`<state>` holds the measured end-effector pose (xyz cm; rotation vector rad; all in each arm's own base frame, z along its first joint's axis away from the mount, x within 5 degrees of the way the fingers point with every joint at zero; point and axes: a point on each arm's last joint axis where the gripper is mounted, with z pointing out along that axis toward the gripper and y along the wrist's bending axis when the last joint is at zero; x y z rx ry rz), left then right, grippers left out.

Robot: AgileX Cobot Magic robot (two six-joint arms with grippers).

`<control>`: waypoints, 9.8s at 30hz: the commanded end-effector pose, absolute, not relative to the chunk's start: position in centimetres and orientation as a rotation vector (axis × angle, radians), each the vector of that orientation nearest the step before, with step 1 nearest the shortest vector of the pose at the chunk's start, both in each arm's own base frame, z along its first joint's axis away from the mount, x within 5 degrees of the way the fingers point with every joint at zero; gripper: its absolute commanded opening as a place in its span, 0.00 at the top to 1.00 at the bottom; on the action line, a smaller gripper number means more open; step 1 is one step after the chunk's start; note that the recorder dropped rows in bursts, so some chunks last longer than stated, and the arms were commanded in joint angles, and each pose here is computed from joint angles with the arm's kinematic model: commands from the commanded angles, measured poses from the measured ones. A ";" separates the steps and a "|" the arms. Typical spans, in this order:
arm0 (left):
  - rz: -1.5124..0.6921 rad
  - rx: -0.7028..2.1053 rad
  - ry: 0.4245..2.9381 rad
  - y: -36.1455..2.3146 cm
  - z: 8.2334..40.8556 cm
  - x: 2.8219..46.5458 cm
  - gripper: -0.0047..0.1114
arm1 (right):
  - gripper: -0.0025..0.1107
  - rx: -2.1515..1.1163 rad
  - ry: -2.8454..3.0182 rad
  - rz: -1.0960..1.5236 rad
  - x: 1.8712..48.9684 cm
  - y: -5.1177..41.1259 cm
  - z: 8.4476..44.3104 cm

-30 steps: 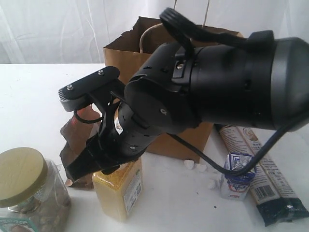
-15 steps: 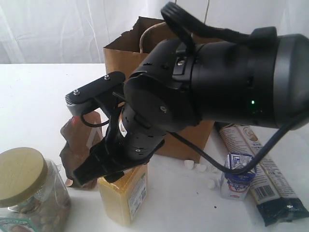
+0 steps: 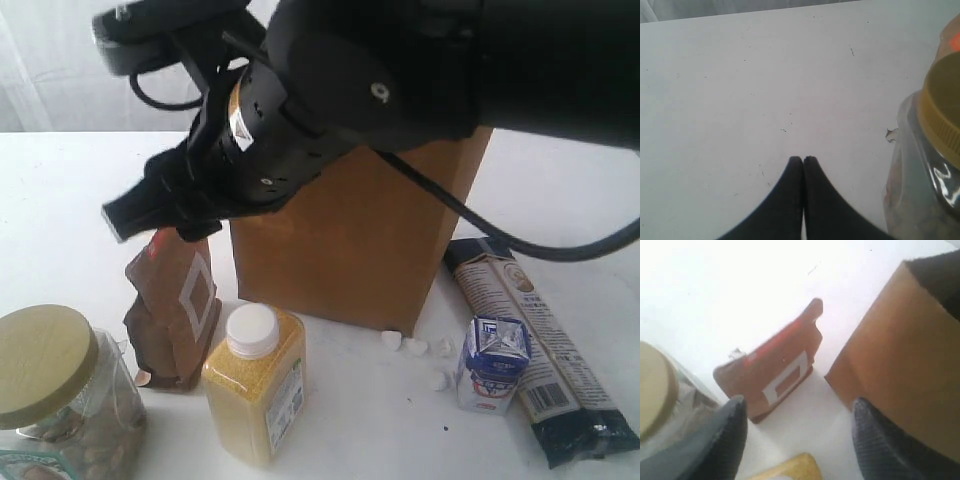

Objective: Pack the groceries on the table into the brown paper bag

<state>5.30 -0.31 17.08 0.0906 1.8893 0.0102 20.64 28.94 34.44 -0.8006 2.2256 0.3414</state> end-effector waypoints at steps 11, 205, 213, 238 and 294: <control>0.011 0.089 1.885 -0.3 17.0 5.3 0.96 | 0.47 -0.621 2.310 0.454 20.4 28.9 34.9; 0.011 0.089 1.885 -0.3 17.0 5.3 0.96 | 0.48 -0.780 1.821 -0.004 29.9 22.5 36.3; 0.011 0.089 1.885 -0.3 17.0 5.3 0.96 | 0.28 -0.778 1.829 -0.012 29.9 22.4 36.2; 0.011 0.089 1.885 -0.3 17.0 5.3 0.96 | 0.28 -0.717 1.887 0.027 29.5 22.2 36.3; 0.011 0.089 1.885 -0.3 17.0 5.3 0.96 | 0.98 0.022 1.330 -0.283 0.6 -1.4 38.8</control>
